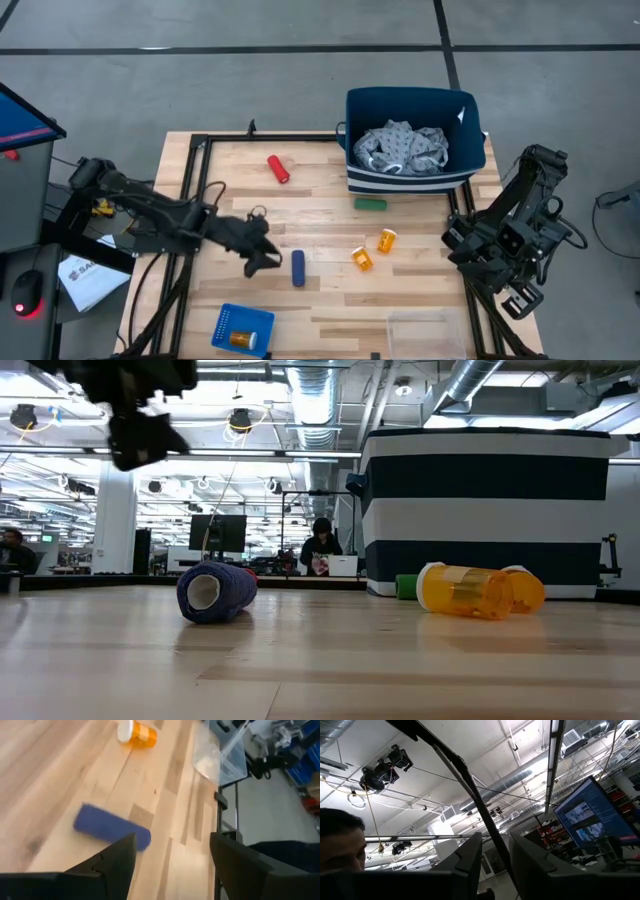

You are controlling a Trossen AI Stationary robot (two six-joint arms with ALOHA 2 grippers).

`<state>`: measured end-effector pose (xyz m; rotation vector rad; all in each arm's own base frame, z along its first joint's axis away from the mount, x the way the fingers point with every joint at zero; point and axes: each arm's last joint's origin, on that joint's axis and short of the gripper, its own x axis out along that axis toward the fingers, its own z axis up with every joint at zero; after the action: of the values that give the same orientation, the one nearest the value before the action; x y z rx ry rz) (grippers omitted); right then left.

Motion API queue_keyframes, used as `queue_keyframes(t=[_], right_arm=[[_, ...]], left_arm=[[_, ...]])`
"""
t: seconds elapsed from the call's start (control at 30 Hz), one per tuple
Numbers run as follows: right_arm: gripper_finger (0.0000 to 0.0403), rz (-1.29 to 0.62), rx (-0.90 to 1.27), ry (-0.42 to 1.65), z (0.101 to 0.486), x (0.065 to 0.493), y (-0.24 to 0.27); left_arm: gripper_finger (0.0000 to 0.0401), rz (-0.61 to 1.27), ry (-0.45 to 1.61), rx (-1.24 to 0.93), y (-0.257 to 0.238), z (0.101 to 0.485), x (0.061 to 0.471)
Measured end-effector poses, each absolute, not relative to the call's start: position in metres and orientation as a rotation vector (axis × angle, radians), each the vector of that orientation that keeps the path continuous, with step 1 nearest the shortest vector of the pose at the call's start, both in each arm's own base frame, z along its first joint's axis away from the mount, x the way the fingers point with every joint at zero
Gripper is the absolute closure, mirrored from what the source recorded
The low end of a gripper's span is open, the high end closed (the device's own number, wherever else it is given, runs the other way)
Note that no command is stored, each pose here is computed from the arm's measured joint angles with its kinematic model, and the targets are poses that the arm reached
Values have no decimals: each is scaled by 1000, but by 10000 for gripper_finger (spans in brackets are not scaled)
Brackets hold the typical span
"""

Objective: Pick & place medical supplies in basket/bin
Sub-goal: Put the right orange pill bottle into the blue basket

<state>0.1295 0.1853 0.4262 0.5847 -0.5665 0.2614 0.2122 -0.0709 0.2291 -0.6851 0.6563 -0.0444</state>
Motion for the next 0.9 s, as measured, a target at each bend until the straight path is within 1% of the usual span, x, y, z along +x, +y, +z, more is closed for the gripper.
queue_keyframes(t=[0.1, 0.23, 0.3, 0.4, 0.5, 0.67, 0.8, 0.9], right_arm=[[308, 247, 582, -561, 426, 130, 185], [308, 173, 601, -528, 425, 131, 183], [308, 71, 647, -478, 423, 132, 181], [308, -151, 732, -349, 414, 135, 179], [303, -343, 766, -255, 403, 139, 179], [275, -474, 874, -252, 391, 145, 179], [246, -527, 918, -283, 384, 155, 174], [229, -514, 929, -298, 376, 169, 168]], left_arm=[[162, -93, 669, -642, -62, 229, 215], [166, -84, 623, -620, -50, 231, 220], [164, -60, 585, -626, -42, 234, 223], [162, -36, 523, -642, -32, 238, 227], [162, -25, 484, -650, -27, 241, 229], [160, -39, 439, -654, -25, 250, 223], [159, -60, 341, -657, -24, 266, 214], [159, -63, 258, -657, -22, 280, 204]])
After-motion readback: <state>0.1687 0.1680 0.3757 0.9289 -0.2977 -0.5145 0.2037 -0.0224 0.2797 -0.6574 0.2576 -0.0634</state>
